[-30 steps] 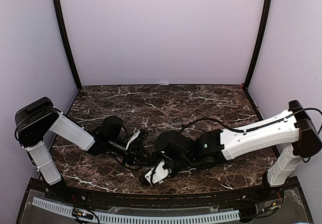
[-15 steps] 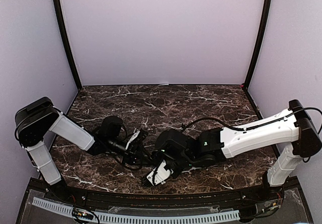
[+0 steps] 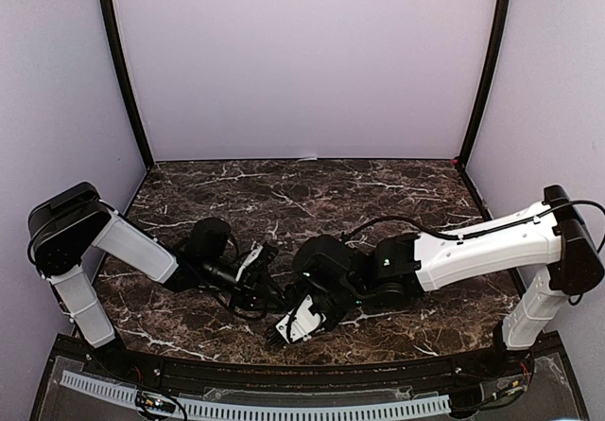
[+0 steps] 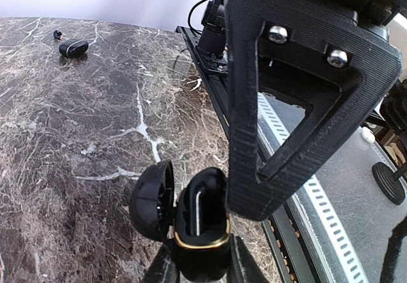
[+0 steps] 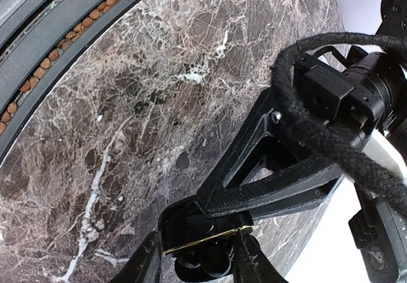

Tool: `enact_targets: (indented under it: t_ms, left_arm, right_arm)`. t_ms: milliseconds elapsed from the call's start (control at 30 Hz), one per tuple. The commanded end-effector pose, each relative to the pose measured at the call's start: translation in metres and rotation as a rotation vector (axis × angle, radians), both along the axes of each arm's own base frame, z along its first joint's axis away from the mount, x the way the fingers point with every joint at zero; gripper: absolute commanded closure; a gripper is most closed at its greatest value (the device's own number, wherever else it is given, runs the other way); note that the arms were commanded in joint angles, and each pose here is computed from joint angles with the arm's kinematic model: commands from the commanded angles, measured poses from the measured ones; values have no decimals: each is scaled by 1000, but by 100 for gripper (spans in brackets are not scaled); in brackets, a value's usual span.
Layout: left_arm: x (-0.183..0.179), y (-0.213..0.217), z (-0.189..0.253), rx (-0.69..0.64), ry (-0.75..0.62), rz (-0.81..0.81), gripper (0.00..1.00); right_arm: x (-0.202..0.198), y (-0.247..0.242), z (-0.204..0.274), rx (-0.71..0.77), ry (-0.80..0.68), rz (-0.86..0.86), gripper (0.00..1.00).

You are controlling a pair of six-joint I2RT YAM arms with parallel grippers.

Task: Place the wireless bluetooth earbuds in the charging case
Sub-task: Insert the left earbud into the left side groove of the charging case, then adjust the left earbud in the left side groove of the charging case.

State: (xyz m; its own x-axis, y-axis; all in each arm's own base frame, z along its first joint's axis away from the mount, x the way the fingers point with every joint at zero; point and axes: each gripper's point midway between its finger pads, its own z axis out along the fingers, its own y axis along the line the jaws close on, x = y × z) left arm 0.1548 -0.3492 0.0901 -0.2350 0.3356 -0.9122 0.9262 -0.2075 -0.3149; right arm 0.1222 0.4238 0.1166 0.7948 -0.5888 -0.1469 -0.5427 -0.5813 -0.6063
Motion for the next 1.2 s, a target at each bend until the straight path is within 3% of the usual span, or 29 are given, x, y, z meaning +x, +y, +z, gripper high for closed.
enact_targets:
  t_ms: [0,367,600,833,967,1033,1100,1167]
  left_arm:
    - [1,-1,16,-47,-43,-21,100]
    - [0,-1,17,-50,-47,-24,100]
    - [-1,-1,17,-52,-50,-26,100]
    - [-2,0,19,-61,-62,-24,100]
    - [-1,1,20,-68,-70,-20,100]
    - [-1,0,20,-67,-74,-17,100]
    - [-1,1,19,-66,-75,-16,100]
    - [-1,1,20,-68,-77,-16,100]
  right_arm:
    - [1,4,24,65,31,-5,61]
    - [5,2,28,86,87,-21,60]
    - [14,7,44,193,208,-77,59]
    - [19,-9,84,402,374,-153,60]
    - [33,-19,115,606,462,-270,59]
    - [44,-29,131,715,498,-357,53]
    - [59,-43,145,843,536,-496,37]
    - [84,-64,155,987,551,-708,33]
